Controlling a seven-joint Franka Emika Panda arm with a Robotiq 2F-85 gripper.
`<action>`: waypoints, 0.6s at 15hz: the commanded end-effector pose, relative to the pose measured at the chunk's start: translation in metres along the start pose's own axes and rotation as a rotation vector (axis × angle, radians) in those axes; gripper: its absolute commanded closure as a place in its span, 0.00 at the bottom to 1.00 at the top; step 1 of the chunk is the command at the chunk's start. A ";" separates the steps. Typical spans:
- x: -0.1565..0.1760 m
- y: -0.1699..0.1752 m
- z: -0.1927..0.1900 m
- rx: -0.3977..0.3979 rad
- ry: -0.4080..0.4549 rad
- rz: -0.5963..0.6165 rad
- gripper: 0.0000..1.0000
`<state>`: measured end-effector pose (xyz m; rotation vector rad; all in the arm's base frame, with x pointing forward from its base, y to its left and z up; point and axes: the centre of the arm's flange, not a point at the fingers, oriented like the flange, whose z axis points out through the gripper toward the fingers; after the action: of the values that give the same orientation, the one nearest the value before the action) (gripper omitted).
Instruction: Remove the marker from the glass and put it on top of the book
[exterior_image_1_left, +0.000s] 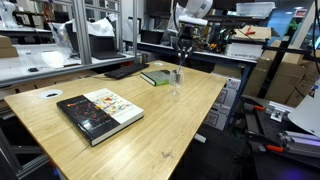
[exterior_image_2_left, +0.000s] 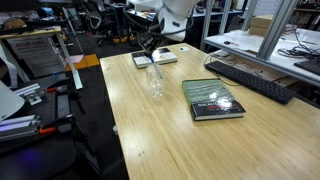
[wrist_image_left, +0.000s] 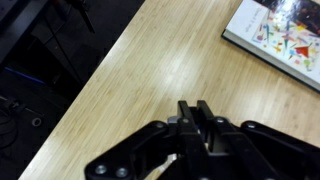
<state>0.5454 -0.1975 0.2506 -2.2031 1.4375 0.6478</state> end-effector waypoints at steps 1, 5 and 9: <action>-0.048 0.016 -0.071 0.021 -0.023 -0.040 0.97; -0.070 0.026 -0.116 0.054 0.051 -0.040 0.97; -0.054 0.024 -0.115 0.041 0.282 0.053 0.97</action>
<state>0.5211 -0.2351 0.3800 -2.2595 1.4969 0.4450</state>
